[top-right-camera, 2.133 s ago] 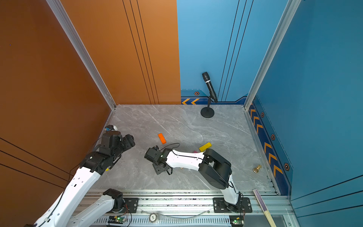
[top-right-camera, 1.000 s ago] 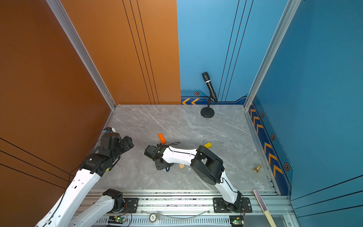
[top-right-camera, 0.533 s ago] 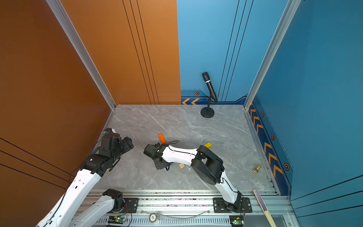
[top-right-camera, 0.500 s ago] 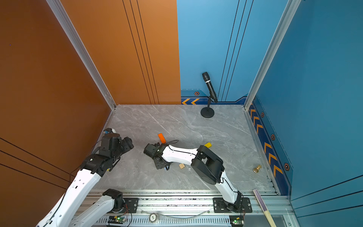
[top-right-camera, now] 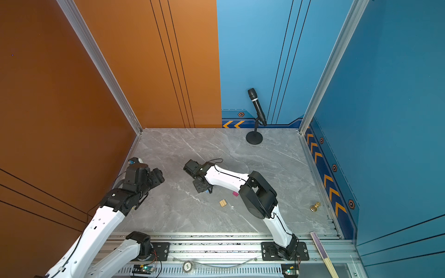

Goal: Assemble the letter v with building blocks
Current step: Pick up the building block from the center of the board, then assemble the building block at the center of the board.

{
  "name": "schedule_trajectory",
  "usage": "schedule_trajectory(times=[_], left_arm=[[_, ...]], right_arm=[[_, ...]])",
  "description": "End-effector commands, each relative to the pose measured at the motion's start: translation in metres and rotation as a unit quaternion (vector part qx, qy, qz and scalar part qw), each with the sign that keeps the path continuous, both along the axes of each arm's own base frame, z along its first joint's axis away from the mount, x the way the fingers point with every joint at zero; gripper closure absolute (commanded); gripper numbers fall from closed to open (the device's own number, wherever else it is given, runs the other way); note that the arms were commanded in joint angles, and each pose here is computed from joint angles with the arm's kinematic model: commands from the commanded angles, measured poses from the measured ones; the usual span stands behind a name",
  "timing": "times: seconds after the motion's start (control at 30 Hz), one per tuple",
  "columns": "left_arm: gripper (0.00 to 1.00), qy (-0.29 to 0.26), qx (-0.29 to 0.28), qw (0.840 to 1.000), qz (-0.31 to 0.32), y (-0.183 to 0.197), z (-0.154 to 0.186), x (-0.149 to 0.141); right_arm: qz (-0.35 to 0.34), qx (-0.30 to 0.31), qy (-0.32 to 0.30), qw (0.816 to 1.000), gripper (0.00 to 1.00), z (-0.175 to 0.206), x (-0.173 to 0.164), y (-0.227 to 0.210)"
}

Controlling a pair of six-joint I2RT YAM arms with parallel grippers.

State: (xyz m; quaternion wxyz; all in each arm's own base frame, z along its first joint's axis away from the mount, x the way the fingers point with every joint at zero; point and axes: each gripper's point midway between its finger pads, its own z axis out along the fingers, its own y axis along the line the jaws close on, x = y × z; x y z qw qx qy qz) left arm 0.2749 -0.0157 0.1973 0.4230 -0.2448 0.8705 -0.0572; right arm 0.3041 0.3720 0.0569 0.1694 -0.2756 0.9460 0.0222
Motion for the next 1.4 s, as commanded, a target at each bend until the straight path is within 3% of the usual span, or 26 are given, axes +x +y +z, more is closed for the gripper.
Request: schedule_trajectory(times=[0.0,0.43,1.37], left_arm=[[0.20,0.002,-0.003,1.000,0.009,0.003,-0.006,0.000],[0.20,0.003,0.000,1.000,0.013,0.004,-0.009,0.001],[0.21,0.011,-0.021,1.000,-0.001,-0.006,-0.018,0.007]], right_arm=[[0.027,-0.004,0.000,1.000,0.78,-0.008,0.009,0.002],[0.031,0.037,0.002,0.999,0.77,-0.016,0.036,0.019],[0.002,0.001,0.027,1.000,0.71,-0.031,0.040,0.007]])
